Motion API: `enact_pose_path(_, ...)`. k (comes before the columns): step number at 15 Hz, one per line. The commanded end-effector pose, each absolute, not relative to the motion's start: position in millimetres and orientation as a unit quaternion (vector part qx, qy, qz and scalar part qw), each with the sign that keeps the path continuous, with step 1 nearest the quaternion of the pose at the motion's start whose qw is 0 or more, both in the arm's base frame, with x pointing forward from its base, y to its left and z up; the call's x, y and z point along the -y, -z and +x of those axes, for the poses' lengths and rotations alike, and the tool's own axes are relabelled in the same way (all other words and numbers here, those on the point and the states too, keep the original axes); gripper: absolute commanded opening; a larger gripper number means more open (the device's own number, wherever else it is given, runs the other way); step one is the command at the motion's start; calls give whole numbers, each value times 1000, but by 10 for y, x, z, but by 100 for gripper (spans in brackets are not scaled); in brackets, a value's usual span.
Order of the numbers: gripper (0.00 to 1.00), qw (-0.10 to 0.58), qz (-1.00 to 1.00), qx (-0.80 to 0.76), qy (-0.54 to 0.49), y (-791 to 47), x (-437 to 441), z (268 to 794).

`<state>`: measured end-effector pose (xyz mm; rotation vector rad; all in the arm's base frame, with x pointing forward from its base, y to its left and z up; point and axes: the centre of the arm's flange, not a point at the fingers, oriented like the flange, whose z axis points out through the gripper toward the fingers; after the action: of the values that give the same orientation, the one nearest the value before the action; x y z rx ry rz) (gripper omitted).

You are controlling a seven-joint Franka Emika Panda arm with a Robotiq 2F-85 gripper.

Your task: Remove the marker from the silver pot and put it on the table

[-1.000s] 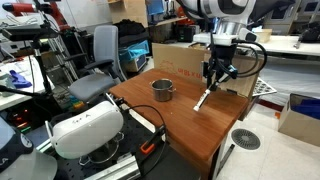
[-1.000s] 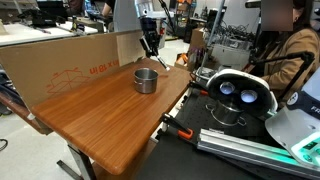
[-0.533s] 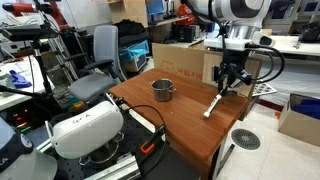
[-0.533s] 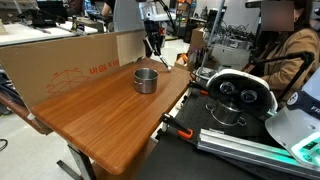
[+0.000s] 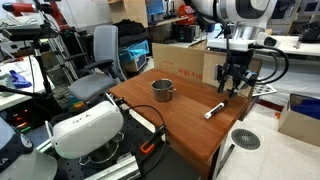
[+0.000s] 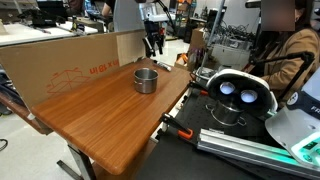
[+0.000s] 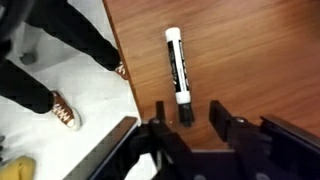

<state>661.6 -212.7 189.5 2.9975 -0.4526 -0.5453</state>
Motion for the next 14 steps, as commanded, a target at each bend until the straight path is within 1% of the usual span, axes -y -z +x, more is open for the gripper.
enact_pose_path(1, 83, 20, 969, 162, 185, -1891, 2160, 6728)
enact_pose_path(3, 98, 16, 969, 164, 184, -1891, 2157, 6735)
enact_pose_path(4, 100, 7, 968, 163, 189, -1915, 2022, 6703)
enact_pose_path(14, 100, -10, 969, 169, 179, -1993, 1859, 6758)
